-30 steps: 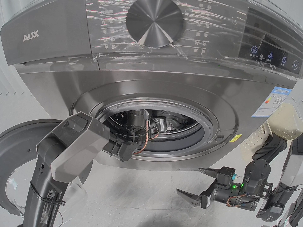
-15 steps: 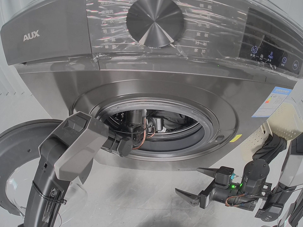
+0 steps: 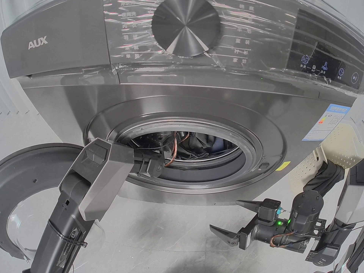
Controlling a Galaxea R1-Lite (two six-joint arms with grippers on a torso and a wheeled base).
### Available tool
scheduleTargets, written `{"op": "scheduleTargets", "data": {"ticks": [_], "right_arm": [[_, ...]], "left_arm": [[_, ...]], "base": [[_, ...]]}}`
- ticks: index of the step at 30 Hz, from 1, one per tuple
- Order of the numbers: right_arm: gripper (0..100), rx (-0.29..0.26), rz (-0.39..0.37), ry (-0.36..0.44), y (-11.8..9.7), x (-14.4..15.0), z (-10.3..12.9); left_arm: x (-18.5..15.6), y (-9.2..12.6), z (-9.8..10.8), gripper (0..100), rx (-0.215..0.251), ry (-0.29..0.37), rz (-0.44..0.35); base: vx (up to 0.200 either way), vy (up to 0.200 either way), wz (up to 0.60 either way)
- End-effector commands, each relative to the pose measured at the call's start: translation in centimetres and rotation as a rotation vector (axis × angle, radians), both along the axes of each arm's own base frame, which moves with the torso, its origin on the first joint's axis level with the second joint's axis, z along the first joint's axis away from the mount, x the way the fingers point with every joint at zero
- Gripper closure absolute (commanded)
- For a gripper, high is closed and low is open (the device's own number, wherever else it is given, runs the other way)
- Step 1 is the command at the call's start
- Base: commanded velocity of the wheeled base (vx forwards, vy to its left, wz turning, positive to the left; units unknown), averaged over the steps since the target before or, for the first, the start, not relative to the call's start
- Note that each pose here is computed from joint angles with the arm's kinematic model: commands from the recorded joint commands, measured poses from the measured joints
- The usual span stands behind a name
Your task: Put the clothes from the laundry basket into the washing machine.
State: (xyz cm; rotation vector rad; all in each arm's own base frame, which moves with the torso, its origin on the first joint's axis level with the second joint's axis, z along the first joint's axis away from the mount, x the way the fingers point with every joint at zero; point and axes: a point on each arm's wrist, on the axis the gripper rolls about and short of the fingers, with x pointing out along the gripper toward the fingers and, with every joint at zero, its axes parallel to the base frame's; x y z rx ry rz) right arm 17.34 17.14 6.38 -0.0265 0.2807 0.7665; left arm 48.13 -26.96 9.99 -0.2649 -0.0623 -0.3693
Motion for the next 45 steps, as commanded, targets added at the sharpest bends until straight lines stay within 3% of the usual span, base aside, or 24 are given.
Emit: {"op": "scheduleTargets", "data": {"ticks": [1,3,4,8,13,17,27,36,40,45], "right_arm": [[0,0.003,0.002,-0.003,0.1,0.0,0.1],[0,0.003,0.000,-0.003,0.0,0.1,0.1],[0,0.003,-0.003,-0.003,0.0,0.1,0.1],[0,0.002,-0.007,-0.002,-0.1,0.2,0.0],[0,0.000,-0.010,-0.001,-0.1,0.1,0.0],[0,0.002,-0.012,-0.004,-0.2,0.1,0.1],[0,0.009,-0.006,-0.012,0.0,0.0,0.3],[0,0.013,-0.009,-0.016,0.0,0.1,0.4],[0,0.014,-0.009,-0.017,0.0,0.1,0.4],[0,0.016,-0.010,-0.019,0.0,0.2,0.5]], "left_arm": [[0.0,-0.5,-0.7,100,0.002,0.005,-0.006],[-0.3,-0.9,-0.4,100,-0.002,-0.001,-0.015],[-0.6,-1.2,0.0,0,-0.002,-0.002,-0.023],[-2.7,-1.6,0.6,0,0.044,0.054,-0.048],[-6.5,-1.1,-0.4,0,0.206,0.175,-0.085],[-8.5,0.0,-0.1,0,0.252,0.221,-0.097],[-13.1,1.5,2.5,0,0.274,0.239,-0.152],[-15.4,2.1,1.3,0,0.320,0.288,-0.188],[-14.7,1.4,1.7,0,0.267,0.208,-0.211],[-12.3,-0.1,0.3,0,0.227,0.157,-0.203]], "base": [[0.000,0.000,0.00],[0.000,0.000,0.00],[0.000,0.000,0.00],[0.000,0.000,0.00],[0.000,0.000,0.00],[0.000,0.000,0.00],[0.000,0.000,0.00],[0.000,0.000,0.00],[0.000,0.000,0.00],[0.000,0.000,0.00]]}}
